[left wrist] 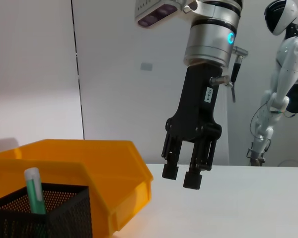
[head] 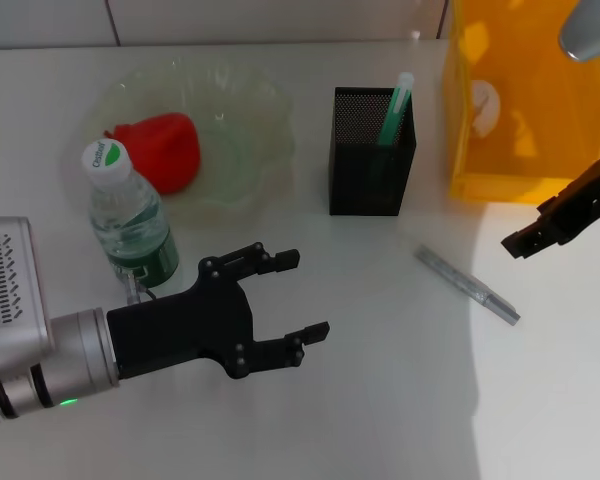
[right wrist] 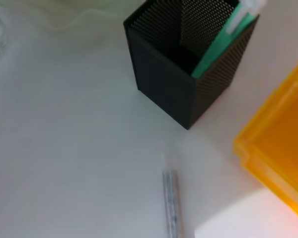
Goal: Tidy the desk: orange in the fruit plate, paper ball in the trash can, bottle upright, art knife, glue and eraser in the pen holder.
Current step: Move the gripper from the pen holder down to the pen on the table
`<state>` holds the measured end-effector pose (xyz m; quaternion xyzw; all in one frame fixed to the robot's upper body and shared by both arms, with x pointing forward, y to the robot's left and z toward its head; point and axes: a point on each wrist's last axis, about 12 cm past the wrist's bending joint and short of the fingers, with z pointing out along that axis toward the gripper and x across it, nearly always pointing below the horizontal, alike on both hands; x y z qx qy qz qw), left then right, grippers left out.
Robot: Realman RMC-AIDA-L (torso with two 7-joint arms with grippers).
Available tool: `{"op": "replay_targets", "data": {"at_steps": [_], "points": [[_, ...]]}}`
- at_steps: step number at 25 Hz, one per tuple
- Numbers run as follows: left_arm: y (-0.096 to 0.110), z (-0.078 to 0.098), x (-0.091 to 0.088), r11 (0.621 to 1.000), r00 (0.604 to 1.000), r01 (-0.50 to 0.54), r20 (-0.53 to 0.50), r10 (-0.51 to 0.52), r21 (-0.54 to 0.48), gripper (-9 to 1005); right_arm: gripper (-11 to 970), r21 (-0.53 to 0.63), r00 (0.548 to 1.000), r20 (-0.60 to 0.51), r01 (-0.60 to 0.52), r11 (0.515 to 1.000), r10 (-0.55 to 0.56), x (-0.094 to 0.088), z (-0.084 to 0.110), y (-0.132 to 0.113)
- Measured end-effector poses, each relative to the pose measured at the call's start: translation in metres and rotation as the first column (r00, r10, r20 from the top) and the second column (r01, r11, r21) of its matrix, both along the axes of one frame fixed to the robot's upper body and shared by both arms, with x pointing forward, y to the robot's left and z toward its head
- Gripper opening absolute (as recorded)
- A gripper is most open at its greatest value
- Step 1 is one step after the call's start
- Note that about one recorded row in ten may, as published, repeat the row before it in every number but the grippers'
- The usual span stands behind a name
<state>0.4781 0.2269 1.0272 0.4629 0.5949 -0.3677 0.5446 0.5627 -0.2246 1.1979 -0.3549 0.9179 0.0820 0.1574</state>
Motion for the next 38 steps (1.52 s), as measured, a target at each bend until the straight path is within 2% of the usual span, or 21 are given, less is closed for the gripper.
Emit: {"op": "replay_targets", "data": {"at_steps": [5, 10, 26, 38], "points": [[-0.001, -0.001, 0.002, 1.0, 1.0, -0.004, -0.002, 0.004, 0.006, 802, 593, -0.028, 0.998, -0.031, -0.064, 0.998, 0.063, 0.009, -0.013, 0.021], [-0.001, -0.001, 0.002, 1.0, 1.0, -0.005, -0.003, 0.005, 0.007, 802, 590, -0.05, 0.995, -0.059, -0.08, 0.996, 0.077, 0.012, -0.024, 0.03], [0.002, -0.003, 0.002, 1.0, 1.0, -0.017, -0.008, 0.017, 0.022, 802, 580, -0.103, 0.995, -0.022, -0.099, 0.99, 0.097, 0.02, -0.042, 0.053], [0.002, -0.004, 0.002, 0.999, 1.0, -0.019, -0.009, 0.019, 0.03, 802, 516, -0.057, 0.995, -0.048, -0.086, 0.995, 0.083, 0.025, -0.06, 0.06]]}}
